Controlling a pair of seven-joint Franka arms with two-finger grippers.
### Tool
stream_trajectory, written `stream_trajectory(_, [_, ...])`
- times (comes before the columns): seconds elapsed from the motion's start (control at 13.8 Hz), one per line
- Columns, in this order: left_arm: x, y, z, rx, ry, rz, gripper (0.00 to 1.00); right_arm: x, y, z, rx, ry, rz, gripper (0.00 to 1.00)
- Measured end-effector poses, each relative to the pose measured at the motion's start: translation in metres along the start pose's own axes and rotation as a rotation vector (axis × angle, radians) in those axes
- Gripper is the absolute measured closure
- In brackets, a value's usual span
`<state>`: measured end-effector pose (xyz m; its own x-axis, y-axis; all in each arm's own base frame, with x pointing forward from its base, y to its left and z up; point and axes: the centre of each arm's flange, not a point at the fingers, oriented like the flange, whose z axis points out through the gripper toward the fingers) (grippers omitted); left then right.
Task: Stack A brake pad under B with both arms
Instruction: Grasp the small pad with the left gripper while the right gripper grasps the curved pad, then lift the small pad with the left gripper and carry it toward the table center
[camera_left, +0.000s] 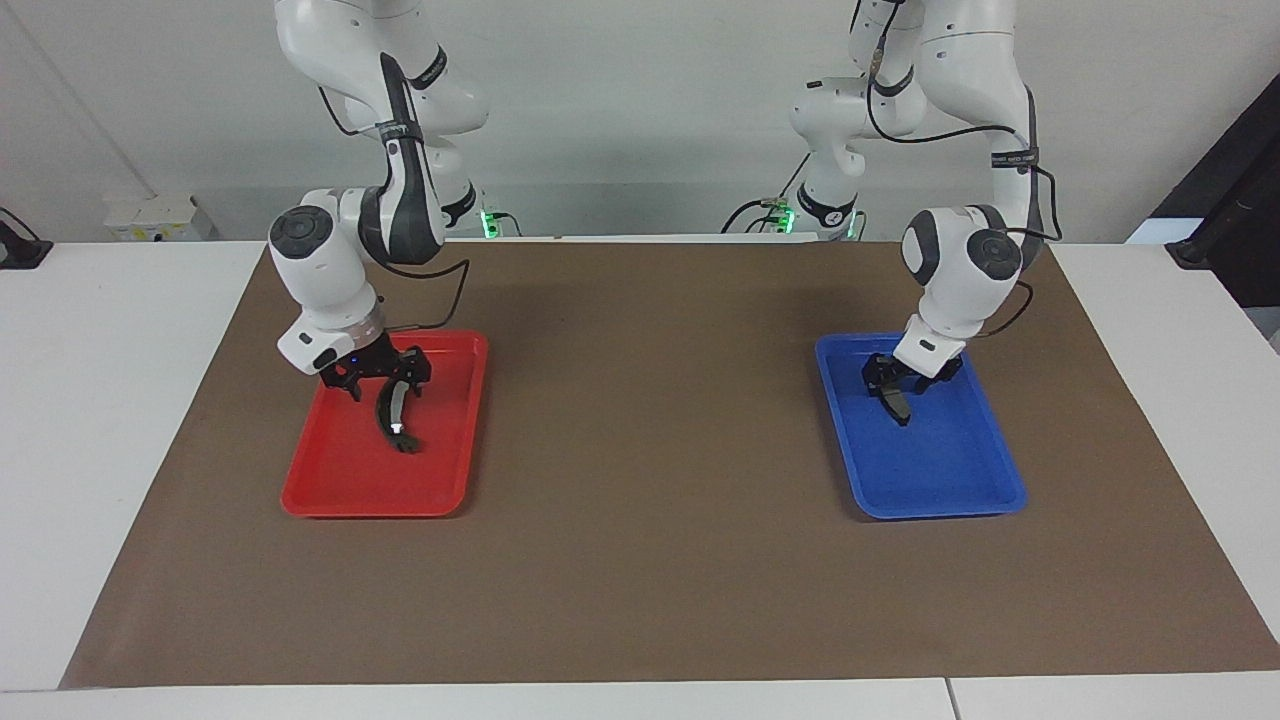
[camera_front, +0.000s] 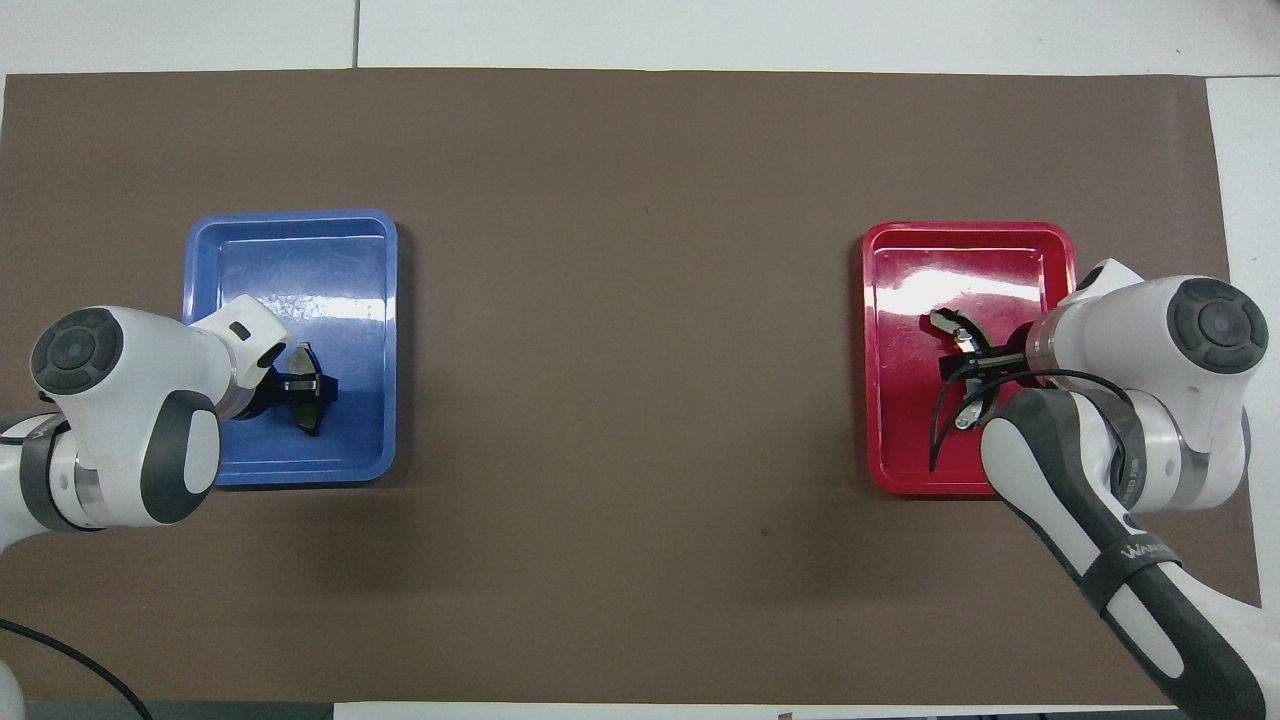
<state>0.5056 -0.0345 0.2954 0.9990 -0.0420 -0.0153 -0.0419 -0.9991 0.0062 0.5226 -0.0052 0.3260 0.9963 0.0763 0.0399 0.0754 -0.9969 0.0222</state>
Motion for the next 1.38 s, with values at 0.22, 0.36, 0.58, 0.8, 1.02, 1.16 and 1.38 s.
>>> stream_trajectory(0.22, [-0.001,0.002,-0.005,-0.001,-0.002,0.003,0.61,-0.004,0.003,0.018,-0.002,-0.01,-0.012,0.0])
stream_trajectory(0.36, [-0.001,0.002,-0.006,-0.001,-0.011,0.004,0.61,-0.004,0.006,0.024,-0.002,-0.019,-0.02,0.0])
stream_trajectory(0.58, [0.008,0.004,-0.023,-0.001,-0.037,0.006,0.61,-0.006,0.008,0.029,-0.001,-0.029,-0.033,0.01])
stream_trajectory(0.8, [0.026,0.017,-0.072,0.0,-0.08,0.02,0.61,-0.012,0.007,0.035,0.0,-0.041,-0.036,0.04])
stream_trajectory(1.02, [0.039,0.062,-0.123,0.004,-0.057,-0.011,0.61,-0.013,0.007,0.037,0.001,-0.042,-0.062,0.09])
stream_trajectory(1.16, [0.037,0.097,-0.129,0.002,-0.041,-0.009,0.61,-0.013,0.007,0.037,0.002,-0.044,-0.092,0.28])
stream_trajectory(1.38, [0.034,0.161,-0.113,-0.018,-0.023,-0.039,0.61,-0.013,0.007,0.037,0.002,-0.043,-0.099,0.56])
